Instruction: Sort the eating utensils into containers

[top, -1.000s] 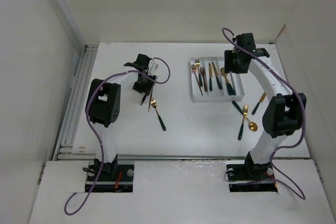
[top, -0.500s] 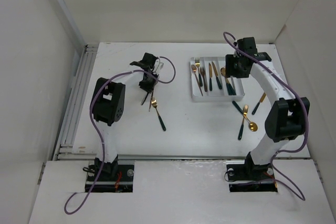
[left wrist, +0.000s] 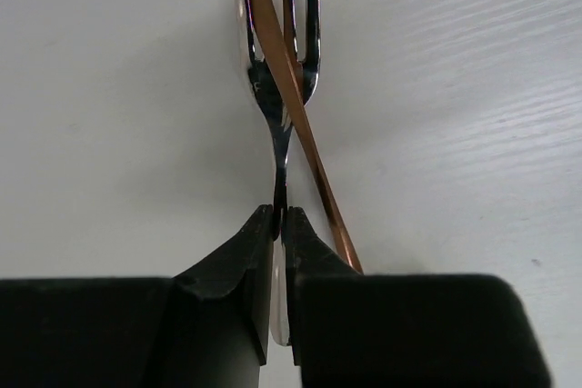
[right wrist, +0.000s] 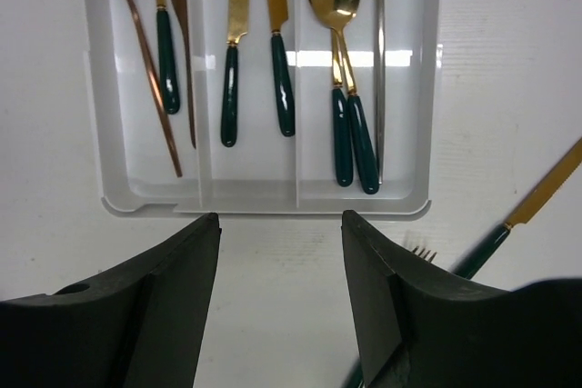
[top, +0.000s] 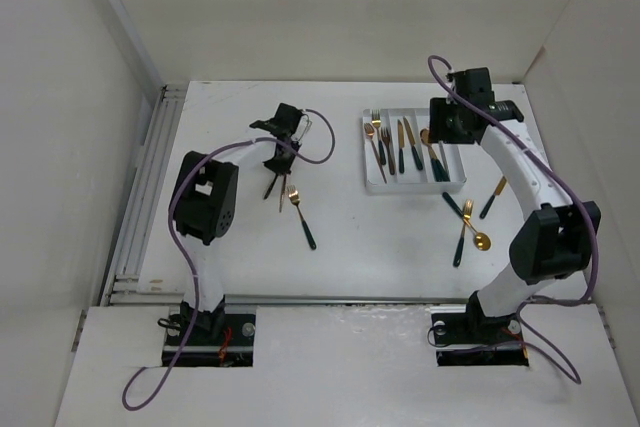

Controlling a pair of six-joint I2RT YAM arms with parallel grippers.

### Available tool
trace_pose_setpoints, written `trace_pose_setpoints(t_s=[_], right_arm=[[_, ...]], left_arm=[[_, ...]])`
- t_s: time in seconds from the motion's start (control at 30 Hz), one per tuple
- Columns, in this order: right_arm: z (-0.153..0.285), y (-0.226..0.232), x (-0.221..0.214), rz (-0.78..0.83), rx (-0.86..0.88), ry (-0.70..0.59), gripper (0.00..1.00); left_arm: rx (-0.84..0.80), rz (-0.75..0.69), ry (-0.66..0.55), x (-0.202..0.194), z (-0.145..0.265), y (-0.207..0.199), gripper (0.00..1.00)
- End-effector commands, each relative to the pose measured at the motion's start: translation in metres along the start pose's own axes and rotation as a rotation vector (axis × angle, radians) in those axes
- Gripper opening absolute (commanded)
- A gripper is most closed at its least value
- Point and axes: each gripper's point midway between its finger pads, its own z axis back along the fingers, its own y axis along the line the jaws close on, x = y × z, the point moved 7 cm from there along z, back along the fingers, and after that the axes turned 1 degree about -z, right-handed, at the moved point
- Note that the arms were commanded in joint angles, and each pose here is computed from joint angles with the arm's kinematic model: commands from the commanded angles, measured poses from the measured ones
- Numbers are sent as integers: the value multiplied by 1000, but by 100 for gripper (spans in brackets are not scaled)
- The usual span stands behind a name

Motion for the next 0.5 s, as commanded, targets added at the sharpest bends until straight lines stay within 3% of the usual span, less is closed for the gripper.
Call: trace_pose_setpoints(t_s=[0.0,0.1,0.27,0.47], right_arm=[[19,18,5,14,27,-77,62],[23,25,4,20,39,-103,62],[24,28,5,10,65,-119,62],[26,31,2,17,71,-118,62]], left_arm=[[252,-26,-198,31,60,24,0],[338,-58,-199,35,67,31,0],[622,-172,-179,29,72,35,0],[768,-247,-242,41,85,27,0]])
